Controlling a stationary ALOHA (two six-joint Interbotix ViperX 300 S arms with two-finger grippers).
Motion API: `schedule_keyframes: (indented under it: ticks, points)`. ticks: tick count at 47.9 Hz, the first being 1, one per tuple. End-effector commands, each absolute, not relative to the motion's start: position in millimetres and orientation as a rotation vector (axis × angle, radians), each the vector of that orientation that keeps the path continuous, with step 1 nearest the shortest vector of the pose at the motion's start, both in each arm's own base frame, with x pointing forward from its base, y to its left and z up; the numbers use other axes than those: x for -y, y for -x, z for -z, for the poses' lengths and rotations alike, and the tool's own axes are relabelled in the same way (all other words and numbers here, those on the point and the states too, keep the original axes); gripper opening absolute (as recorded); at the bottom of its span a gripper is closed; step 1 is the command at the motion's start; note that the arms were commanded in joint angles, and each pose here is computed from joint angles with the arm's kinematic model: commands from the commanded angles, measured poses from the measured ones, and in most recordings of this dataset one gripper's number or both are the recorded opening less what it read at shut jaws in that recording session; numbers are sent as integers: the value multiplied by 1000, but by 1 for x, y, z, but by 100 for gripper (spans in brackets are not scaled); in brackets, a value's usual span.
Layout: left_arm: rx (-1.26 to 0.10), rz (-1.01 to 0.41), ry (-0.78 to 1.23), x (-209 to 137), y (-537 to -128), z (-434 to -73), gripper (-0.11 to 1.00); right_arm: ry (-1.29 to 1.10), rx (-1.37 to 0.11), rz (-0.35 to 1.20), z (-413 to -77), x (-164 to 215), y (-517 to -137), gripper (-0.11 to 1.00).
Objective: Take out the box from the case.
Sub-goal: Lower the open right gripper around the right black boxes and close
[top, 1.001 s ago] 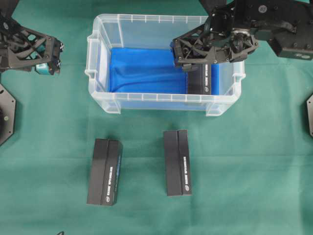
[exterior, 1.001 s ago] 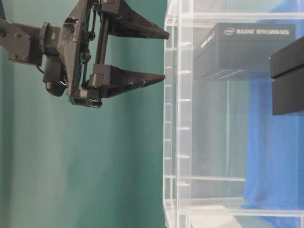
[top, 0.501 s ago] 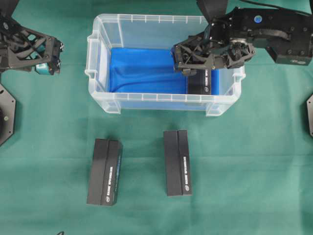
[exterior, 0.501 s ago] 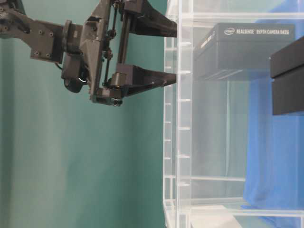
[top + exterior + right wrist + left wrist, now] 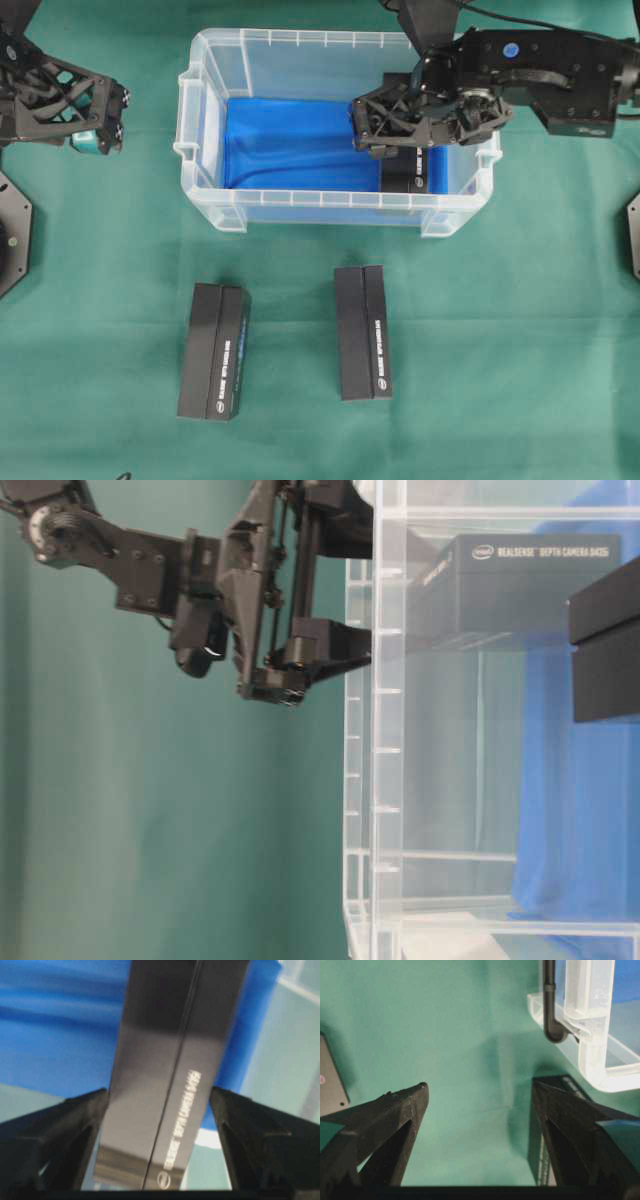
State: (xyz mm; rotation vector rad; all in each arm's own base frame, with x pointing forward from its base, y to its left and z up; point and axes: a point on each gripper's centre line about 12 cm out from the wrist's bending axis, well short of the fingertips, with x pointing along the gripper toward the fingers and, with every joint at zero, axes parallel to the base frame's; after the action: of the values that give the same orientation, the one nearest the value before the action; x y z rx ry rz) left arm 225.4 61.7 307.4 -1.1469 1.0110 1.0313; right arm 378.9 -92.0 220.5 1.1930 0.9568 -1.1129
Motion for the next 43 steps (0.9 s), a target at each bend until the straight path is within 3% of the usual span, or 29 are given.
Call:
schedule_keyframes:
  ticks: [1, 43]
  points:
    - [-989, -1011, 1149, -61, -226, -315, 87, -1194, -943, 1100, -224, 91, -380, 84]
    - [-991, -1014, 1150, -61, -226, -314, 87, -1212, -951, 1139, -197, 101, -379, 84]
